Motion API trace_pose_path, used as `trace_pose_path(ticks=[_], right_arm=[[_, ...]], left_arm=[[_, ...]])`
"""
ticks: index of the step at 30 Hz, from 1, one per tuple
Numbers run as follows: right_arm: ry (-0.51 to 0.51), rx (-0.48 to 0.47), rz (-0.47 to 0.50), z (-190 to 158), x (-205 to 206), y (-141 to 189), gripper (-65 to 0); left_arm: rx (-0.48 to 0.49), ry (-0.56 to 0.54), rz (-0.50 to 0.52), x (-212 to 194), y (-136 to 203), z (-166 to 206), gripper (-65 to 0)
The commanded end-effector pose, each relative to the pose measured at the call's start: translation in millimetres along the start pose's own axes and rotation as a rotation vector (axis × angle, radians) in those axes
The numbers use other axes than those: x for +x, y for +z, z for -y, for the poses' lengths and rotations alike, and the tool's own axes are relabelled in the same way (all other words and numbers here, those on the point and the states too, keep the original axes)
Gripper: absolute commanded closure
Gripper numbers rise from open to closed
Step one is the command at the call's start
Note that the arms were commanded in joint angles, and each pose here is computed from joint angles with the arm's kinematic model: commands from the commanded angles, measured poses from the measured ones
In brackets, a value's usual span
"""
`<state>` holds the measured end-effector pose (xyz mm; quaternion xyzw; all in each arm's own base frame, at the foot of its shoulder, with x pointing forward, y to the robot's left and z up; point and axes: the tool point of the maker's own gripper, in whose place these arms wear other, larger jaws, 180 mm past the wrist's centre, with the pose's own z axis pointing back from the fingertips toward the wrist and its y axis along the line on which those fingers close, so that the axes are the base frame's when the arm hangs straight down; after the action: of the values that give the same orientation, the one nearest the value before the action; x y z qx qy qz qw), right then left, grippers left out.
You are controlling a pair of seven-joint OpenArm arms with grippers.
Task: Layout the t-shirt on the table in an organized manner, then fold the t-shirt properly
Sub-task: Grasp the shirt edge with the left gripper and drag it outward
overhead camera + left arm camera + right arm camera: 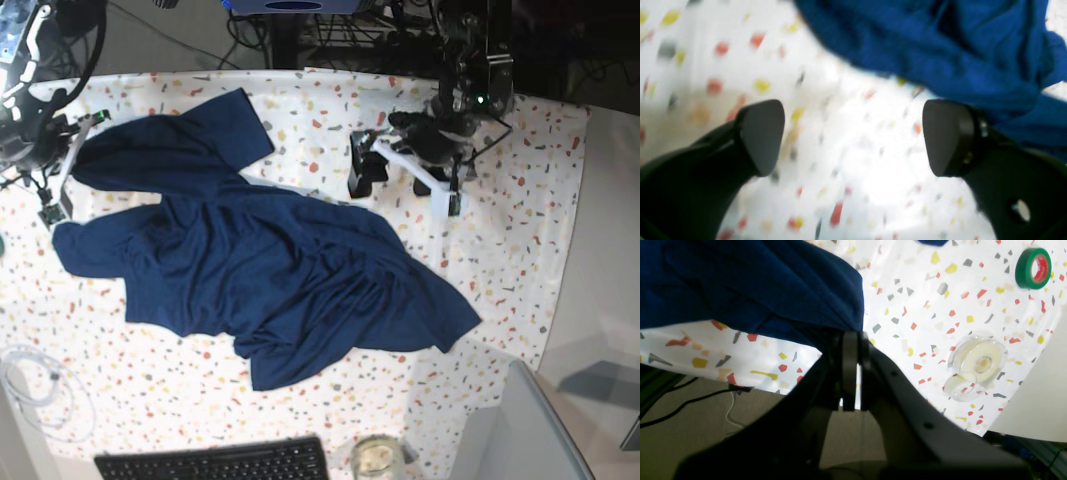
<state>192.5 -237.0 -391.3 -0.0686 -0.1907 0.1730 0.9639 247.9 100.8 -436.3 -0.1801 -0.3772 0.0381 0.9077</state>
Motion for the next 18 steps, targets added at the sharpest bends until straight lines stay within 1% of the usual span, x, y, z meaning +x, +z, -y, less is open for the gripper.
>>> trace_pose_path(ticks=[1,3,5,9,10,14,18], right_arm=[[0.006,-0.017,0.023,5.7,5.7,3.6,-0.2],[0.007,-0.018,0.023,6.2,5.6,3.7,-0.2],[0.007,-0.018,0.021,5.9,5.0,3.7,-0.2],[0.006,-0.018,0.019,6.1,3.9,3.4,-0.2],[0.007,-0.017,0.019,5.7,4.2,3.3,-0.2],[0.007,-0.017,0.019,5.7,4.2,3.3,-0.2],[0.008,-0.017,0.021,5.6,5.0,3.3,-0.2]], left_arm=[[-0.012,-0.009,0.058,19.8,-0.8,2.2,-60.7],[-0.007,-0.012,0.091,36.7,-4.8,0.2,-58.4],[0.029,0.011,0.134,54.2,-3.0,-14.6,-55.9],[0.14,0.139,0.219,78.7,1.4,-60.1,-51.5],[0.162,0.166,0.219,78.3,0.2,-71.8,-51.5],[0.176,0.215,0.17,68.0,-17.7,-87.5,-51.2],[0.193,0.239,0.178,79.6,-25.6,-102.6,-51.0]])
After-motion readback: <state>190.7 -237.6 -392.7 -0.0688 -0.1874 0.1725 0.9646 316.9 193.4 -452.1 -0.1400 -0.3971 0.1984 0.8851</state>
